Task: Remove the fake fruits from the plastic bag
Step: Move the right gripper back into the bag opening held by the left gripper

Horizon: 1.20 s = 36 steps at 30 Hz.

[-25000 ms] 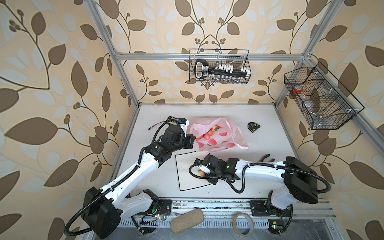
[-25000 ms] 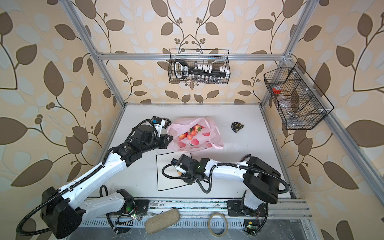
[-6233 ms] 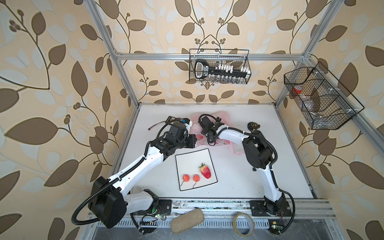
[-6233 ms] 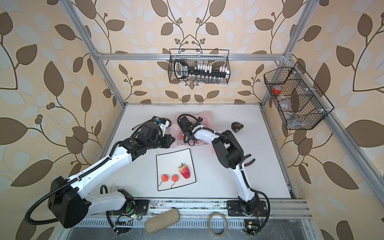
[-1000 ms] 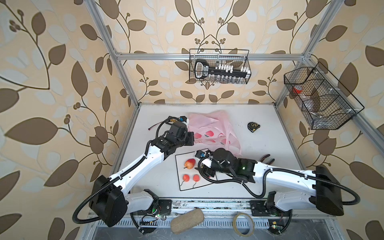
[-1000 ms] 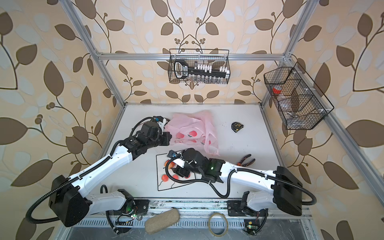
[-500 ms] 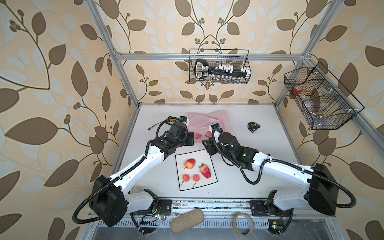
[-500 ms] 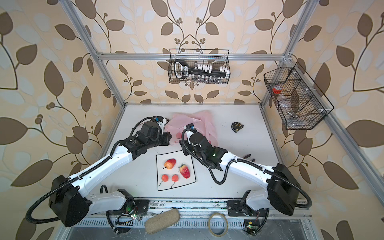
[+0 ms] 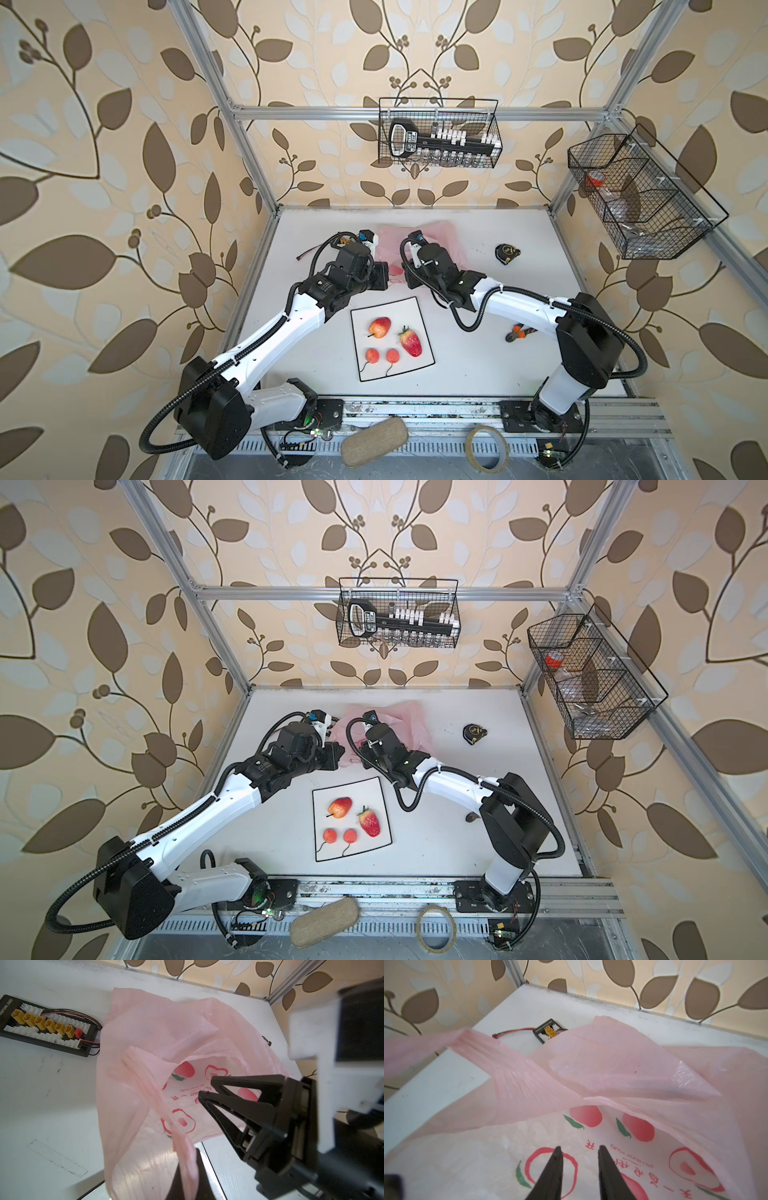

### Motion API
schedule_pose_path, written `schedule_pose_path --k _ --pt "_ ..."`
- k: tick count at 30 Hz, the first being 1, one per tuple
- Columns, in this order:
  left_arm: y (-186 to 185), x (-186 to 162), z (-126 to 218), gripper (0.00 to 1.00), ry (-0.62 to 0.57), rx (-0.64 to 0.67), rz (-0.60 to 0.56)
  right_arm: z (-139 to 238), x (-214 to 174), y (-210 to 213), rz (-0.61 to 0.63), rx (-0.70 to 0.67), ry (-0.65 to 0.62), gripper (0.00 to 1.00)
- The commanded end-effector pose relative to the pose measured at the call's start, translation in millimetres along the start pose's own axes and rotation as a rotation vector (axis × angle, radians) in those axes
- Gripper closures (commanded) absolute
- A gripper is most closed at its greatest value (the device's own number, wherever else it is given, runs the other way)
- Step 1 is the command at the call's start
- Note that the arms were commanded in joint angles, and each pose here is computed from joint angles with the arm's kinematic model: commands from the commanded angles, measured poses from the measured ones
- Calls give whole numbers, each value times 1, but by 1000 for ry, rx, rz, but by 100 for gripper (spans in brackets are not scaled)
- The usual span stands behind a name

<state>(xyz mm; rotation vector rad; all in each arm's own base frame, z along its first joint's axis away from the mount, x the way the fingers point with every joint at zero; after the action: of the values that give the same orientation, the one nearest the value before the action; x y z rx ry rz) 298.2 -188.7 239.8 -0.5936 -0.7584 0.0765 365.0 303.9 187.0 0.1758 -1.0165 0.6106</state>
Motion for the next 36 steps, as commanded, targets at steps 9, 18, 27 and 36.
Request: schedule_pose_path --k 9,18,27,36 --pt "-22 26 20 100 -107 -91 -29 -25 -41 -12 973 101 127 79" --pt "-19 28 25 100 -129 -69 -41 -52 -62 -42 1094 86 219 79" --pt "-41 29 30 100 -124 -201 -112 -75 -75 -61 1081 -22 317 78" --pt "-79 25 43 100 -61 -417 -263 -83 -83 -88 818 -89 452 68"
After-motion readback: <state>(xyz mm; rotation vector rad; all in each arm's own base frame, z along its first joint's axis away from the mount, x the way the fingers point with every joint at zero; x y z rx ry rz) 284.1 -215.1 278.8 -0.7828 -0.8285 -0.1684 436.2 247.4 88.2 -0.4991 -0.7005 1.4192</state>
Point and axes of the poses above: each gripper's point midway between its finger pads, its own z axis back along the fingers, its own y axis along the line the jaws close on, x = y × z, the point moved 3 cm from there along z, back along the fingers, and after that the axes turned 9 degrees about z, right-handed, at the moved point
